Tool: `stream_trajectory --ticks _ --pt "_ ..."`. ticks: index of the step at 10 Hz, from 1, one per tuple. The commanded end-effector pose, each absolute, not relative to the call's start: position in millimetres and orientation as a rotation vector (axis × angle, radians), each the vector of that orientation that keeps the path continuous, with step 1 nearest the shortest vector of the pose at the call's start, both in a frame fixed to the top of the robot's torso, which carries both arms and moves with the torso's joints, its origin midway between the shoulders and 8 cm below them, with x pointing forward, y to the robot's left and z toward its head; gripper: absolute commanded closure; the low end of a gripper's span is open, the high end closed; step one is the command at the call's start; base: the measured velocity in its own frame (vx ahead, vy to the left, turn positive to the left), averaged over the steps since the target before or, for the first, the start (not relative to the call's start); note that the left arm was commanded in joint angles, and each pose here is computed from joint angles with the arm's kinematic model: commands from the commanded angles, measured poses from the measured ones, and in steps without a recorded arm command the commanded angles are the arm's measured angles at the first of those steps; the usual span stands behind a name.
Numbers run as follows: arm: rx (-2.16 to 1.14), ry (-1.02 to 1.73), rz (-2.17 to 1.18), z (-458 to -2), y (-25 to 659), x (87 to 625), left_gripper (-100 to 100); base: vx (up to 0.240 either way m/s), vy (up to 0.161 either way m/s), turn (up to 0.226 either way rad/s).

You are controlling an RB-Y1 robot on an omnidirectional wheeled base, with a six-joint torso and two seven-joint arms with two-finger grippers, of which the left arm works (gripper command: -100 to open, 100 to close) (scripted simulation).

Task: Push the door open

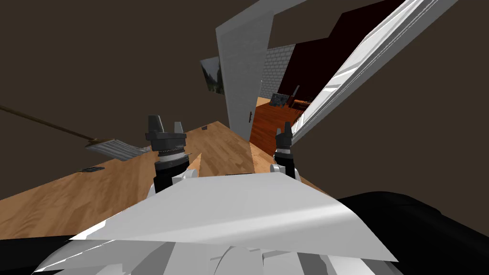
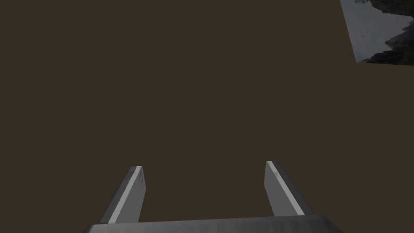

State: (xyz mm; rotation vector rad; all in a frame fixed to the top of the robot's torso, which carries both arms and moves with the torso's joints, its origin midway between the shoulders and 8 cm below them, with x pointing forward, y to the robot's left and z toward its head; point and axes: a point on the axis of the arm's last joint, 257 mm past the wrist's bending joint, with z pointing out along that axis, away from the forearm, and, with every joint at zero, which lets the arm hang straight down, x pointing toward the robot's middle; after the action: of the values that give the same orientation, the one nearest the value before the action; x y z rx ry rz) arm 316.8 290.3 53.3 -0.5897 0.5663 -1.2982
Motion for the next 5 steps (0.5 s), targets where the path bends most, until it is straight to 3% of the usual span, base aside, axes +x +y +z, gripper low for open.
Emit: stream_trajectory --ticks 1,5 --pt "-0.608 0.570 -1.331 45.4 289.5 322.8 -100 0.093 0.005 -0.119" --pt "-0.669 0.576 -1.423 21.9 287.9 339.9 -100 0.137 0.023 -0.128"
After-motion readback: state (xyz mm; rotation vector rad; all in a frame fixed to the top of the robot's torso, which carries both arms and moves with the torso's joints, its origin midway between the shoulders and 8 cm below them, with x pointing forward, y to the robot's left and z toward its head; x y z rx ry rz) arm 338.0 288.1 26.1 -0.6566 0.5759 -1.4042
